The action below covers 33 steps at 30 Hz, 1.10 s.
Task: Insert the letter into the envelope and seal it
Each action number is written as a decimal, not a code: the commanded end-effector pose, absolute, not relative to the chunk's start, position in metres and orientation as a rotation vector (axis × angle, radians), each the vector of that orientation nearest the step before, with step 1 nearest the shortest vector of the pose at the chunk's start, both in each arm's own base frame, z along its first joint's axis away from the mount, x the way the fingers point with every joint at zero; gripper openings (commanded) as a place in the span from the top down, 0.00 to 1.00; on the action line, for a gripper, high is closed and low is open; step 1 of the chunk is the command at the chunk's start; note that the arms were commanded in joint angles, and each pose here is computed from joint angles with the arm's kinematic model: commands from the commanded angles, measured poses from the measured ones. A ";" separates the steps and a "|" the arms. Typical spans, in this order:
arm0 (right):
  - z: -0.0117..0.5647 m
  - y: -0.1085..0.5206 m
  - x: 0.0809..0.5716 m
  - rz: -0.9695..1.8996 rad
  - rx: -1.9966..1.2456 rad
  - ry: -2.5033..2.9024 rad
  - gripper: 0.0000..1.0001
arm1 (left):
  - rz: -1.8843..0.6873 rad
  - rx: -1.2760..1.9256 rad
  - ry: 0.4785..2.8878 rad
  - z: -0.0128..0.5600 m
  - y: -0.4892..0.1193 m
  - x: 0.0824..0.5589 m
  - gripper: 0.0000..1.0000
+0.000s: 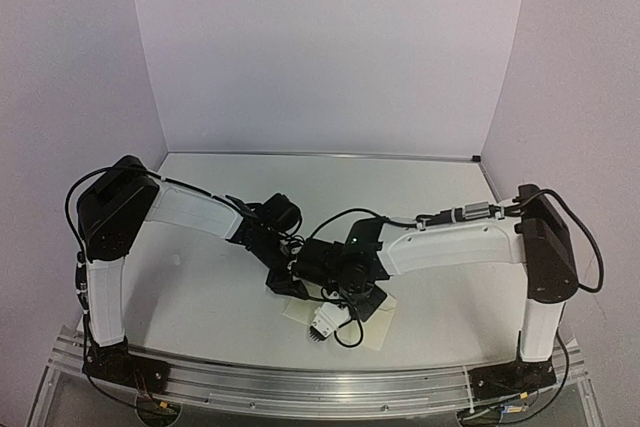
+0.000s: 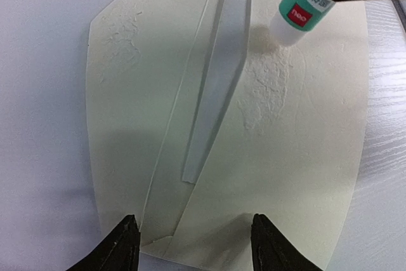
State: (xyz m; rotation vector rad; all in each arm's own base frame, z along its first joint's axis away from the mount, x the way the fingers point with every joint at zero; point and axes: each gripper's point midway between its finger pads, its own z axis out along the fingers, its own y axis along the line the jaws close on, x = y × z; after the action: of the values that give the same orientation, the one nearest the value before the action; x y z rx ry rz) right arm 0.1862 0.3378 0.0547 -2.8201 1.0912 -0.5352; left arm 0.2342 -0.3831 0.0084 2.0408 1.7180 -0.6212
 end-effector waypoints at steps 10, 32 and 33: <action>0.033 0.389 0.202 -0.510 -2.758 1.046 1.00 | -0.529 2.185 1.871 -0.043 -0.342 0.212 0.41; 0.049 0.337 0.163 -0.427 -2.910 1.068 1.00 | -0.506 2.200 1.885 -0.048 -0.337 0.212 0.41; 0.046 0.343 0.168 -0.447 -2.900 1.066 1.00 | -0.509 2.199 1.887 -0.048 -0.338 0.212 0.41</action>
State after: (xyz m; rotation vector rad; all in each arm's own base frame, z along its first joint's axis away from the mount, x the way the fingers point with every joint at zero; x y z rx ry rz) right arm 0.1758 0.3492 0.0464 -2.8474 1.0623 -0.4766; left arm 0.2343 -0.3840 0.0085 2.0415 1.7088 -0.6210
